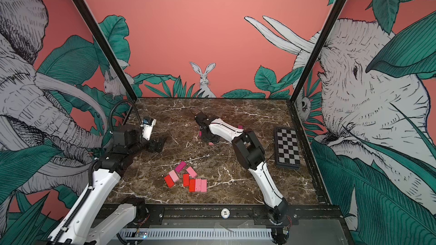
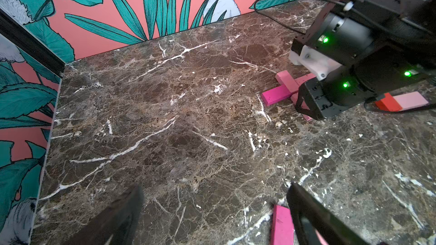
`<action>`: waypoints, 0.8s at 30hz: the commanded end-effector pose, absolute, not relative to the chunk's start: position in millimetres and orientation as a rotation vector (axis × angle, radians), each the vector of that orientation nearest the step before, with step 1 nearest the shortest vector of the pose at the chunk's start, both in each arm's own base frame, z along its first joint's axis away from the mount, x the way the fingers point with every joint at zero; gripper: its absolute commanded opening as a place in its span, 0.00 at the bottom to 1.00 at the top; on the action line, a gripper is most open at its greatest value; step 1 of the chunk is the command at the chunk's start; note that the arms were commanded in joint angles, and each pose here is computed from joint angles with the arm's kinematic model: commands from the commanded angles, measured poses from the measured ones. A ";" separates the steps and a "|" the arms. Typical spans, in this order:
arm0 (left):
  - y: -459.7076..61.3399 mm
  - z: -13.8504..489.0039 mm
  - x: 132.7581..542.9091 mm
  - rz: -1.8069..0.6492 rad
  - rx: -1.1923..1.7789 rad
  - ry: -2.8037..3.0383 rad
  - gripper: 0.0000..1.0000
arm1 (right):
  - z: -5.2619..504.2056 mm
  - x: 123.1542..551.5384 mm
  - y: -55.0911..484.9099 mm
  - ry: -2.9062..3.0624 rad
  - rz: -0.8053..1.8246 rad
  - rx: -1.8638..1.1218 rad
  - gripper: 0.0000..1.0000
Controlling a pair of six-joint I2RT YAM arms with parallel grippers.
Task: Assemble the letter t with building blocks
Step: Assemble the building block at the center of the board.
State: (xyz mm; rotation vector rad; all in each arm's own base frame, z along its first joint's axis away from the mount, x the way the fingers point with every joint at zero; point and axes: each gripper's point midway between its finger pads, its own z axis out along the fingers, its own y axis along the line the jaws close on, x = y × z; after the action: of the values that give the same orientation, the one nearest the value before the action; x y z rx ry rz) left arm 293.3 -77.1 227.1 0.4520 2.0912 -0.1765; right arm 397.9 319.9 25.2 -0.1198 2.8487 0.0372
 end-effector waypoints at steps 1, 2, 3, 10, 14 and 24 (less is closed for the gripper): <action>-75.0 237.6 291.7 -0.167 0.443 2.078 0.97 | 18.0 398.0 314.1 2.860 -0.007 -0.115 0.39; -74.9 238.1 292.0 -0.166 0.443 2.077 0.97 | 18.6 398.0 314.1 2.861 -0.005 -0.114 0.40; -74.9 237.1 291.7 -0.167 0.444 2.080 0.97 | 19.5 397.1 314.5 2.862 -0.004 -0.115 0.42; -75.1 236.8 291.7 -0.168 0.444 2.081 0.97 | 29.9 396.4 314.9 2.846 0.024 -0.119 0.63; -74.9 236.4 291.7 -0.167 0.445 2.082 0.97 | 37.9 393.2 315.9 2.847 0.051 -0.134 0.68; -72.5 234.7 292.7 -0.152 0.434 2.092 0.97 | 94.6 349.4 300.1 2.821 0.119 -0.267 0.77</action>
State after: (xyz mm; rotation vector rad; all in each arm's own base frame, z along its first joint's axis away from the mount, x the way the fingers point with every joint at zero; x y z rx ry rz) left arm 293.6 -76.0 226.6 0.4482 2.0939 -0.1693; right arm 363.9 301.7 54.7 -0.2010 2.8653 0.0629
